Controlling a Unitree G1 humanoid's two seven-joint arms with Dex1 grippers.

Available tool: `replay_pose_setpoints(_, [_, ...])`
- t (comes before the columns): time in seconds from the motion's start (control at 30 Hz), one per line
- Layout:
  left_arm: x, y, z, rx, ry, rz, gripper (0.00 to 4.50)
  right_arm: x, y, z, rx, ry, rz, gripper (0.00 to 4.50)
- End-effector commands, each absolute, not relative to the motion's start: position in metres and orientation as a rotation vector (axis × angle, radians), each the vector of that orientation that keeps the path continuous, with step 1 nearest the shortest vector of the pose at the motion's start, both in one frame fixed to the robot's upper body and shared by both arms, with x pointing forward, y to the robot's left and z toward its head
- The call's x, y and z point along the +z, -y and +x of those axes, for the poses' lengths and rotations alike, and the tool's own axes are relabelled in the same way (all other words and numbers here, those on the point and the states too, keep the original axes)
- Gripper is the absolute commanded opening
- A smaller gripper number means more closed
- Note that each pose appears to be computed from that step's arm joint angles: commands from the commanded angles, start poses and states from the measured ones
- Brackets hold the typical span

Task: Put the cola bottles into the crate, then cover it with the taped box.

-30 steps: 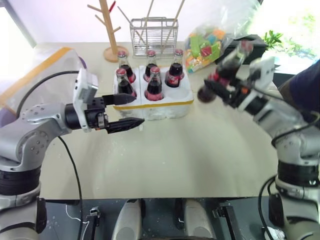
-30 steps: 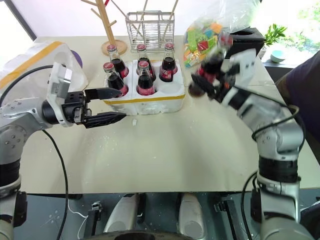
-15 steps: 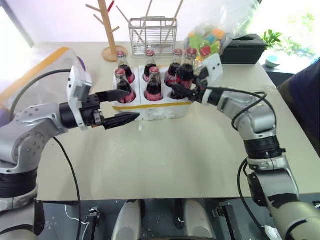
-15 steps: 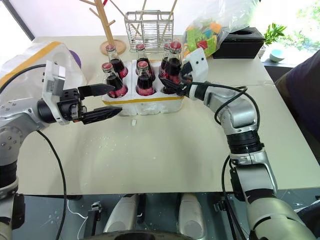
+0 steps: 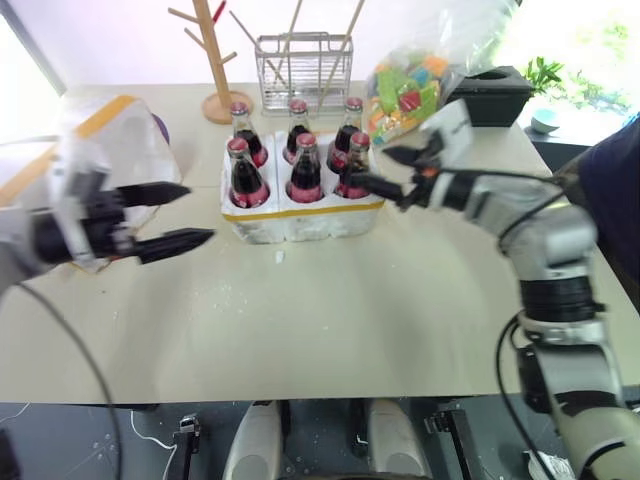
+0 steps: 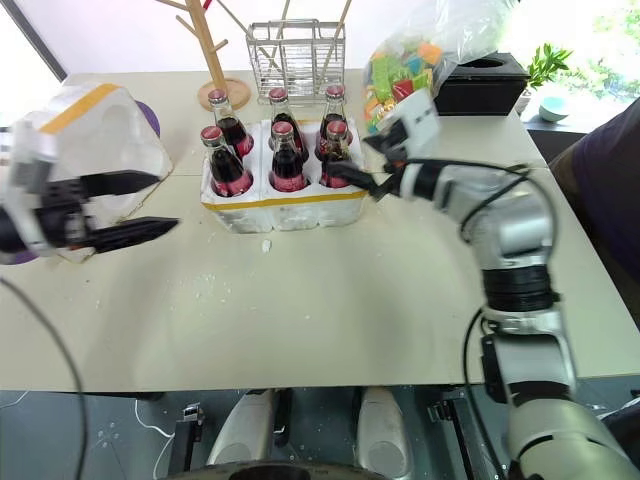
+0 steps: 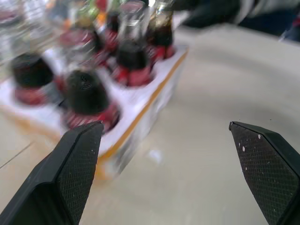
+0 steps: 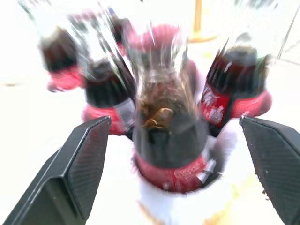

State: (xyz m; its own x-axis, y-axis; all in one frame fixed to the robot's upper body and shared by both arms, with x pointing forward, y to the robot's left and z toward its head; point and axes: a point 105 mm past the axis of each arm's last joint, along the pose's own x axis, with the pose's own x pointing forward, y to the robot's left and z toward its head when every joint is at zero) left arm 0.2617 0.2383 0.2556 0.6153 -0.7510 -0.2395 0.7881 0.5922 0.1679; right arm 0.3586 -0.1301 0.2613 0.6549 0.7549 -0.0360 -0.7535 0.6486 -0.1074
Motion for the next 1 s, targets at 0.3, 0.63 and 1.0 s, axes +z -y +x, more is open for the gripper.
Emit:
replay_pose_setpoints(0.3, [0.291, -0.405, 0.225, -0.434, -0.374, 0.446, 4.50, 0.300, 0.156, 0.294, 0.968, 0.035, -0.242, 4.48])
replay_pose_setpoints(0.63, [0.271, -0.461, 0.235, -0.234, -0.534, 0.510, 4.50, 0.288, 0.152, 0.301, 0.923, 0.051, -0.205, 4.48])
replay_pose_setpoints(1.0, [0.227, -0.446, 0.273, -0.321, -0.776, 0.491, 4.50, 0.294, 0.159, 0.305, 0.814, 0.075, -0.188, 4.48])
